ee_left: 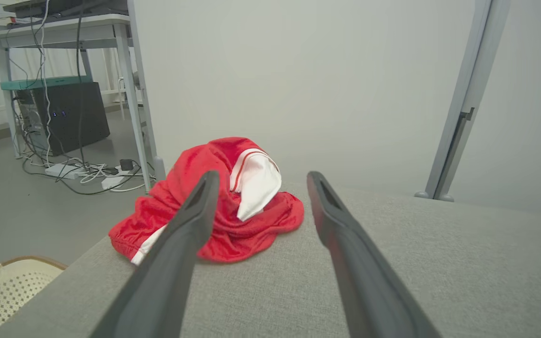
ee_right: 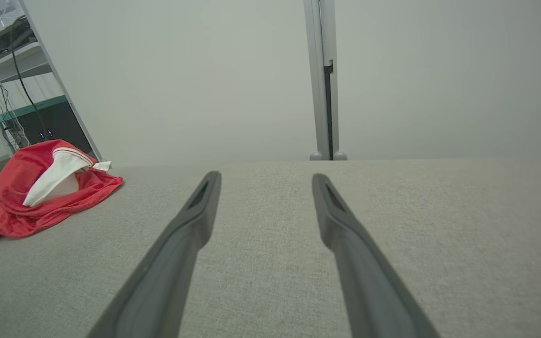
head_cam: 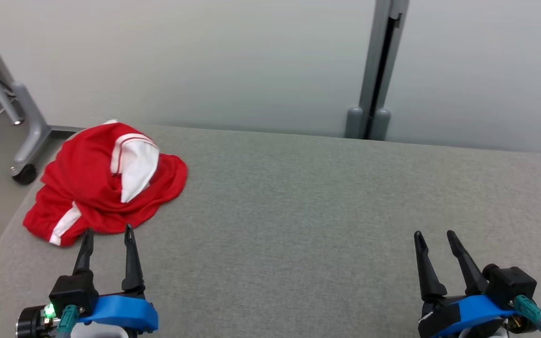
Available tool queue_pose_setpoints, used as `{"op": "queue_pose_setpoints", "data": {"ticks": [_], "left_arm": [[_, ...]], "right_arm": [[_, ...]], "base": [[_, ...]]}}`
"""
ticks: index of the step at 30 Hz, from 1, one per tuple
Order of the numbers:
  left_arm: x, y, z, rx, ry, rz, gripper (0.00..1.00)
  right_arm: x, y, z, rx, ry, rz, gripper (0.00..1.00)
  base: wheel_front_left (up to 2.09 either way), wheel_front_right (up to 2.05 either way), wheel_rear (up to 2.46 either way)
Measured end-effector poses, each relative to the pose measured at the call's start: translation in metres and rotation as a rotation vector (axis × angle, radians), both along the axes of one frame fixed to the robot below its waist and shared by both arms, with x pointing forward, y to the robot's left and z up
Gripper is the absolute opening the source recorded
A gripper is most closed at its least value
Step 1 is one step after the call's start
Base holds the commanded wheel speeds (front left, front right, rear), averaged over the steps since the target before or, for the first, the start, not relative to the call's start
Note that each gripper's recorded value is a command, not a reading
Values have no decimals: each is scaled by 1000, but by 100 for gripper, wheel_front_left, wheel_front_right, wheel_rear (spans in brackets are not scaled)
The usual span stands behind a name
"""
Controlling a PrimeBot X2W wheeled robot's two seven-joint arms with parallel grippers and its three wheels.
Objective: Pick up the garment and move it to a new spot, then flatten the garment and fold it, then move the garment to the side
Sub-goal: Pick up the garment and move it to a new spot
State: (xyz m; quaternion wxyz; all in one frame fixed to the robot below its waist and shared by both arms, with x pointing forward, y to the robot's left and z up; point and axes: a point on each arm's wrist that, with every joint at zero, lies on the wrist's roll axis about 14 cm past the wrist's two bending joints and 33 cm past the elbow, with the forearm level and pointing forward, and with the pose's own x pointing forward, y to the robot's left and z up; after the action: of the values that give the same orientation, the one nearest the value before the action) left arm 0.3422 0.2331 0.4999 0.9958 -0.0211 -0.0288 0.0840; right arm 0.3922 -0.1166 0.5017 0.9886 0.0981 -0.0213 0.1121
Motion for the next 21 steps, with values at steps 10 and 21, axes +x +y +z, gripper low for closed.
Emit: {"op": "queue_pose_setpoints", "data": {"ticks": [10, 21], "left_arm": [[-33, 44, 3, 11, -10, 137, 100], [-80, 87, -1, 27, 2, 286, 100]], "right_arm": [[7, 43, 3, 1, -5, 120, 100], [10, 92, 1, 2, 5, 253, 100]], "base": [[0, 0, 0], [0, 0, 0]]}}
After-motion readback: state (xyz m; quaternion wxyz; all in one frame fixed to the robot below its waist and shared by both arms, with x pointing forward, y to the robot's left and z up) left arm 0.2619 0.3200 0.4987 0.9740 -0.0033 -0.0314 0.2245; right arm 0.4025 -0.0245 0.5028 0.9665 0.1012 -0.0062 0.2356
